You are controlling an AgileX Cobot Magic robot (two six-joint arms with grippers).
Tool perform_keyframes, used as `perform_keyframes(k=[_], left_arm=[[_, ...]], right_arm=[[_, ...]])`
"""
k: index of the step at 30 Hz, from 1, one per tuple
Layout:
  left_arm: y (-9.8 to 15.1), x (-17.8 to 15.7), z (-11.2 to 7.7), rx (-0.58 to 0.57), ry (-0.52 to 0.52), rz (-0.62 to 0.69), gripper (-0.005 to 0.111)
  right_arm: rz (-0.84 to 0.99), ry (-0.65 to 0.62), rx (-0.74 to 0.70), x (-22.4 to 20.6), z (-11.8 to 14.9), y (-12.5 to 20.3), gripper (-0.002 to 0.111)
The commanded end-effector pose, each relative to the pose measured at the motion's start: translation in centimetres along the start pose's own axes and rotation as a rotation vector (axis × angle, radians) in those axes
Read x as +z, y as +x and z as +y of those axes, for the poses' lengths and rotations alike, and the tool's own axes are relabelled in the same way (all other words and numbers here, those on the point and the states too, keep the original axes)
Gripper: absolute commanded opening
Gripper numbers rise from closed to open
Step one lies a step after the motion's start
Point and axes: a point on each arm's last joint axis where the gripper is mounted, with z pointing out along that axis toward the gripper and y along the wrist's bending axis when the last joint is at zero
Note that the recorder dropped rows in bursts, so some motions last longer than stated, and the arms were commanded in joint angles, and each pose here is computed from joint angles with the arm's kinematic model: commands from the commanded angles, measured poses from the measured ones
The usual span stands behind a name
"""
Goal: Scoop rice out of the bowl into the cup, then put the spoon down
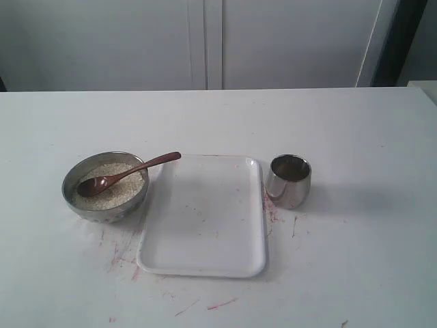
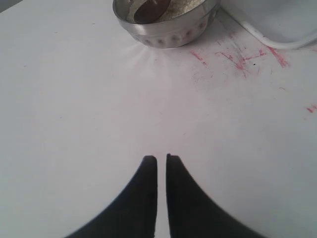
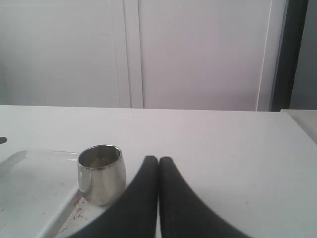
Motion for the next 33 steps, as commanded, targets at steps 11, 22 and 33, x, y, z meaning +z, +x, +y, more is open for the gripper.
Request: perform_keyframes(k=[11, 22, 33], left_arm=[[0.63, 0.07, -0.19, -0.004, 0.018, 0.045, 0.014], [0.63, 0.07, -0.19, -0.004, 0.018, 0.045, 0.014], [0.63, 0.07, -0.19, -0.004, 0.018, 0.045, 0.014]], right_arm=[[0.002, 0.002, 0.001, -0.01, -0.02, 0.17, 0.0], [0.002, 0.002, 0.001, -0.01, -0.02, 0.17, 0.0], [0.003, -0.013, 0.0, -0.01, 0.07, 0.18, 0.0]])
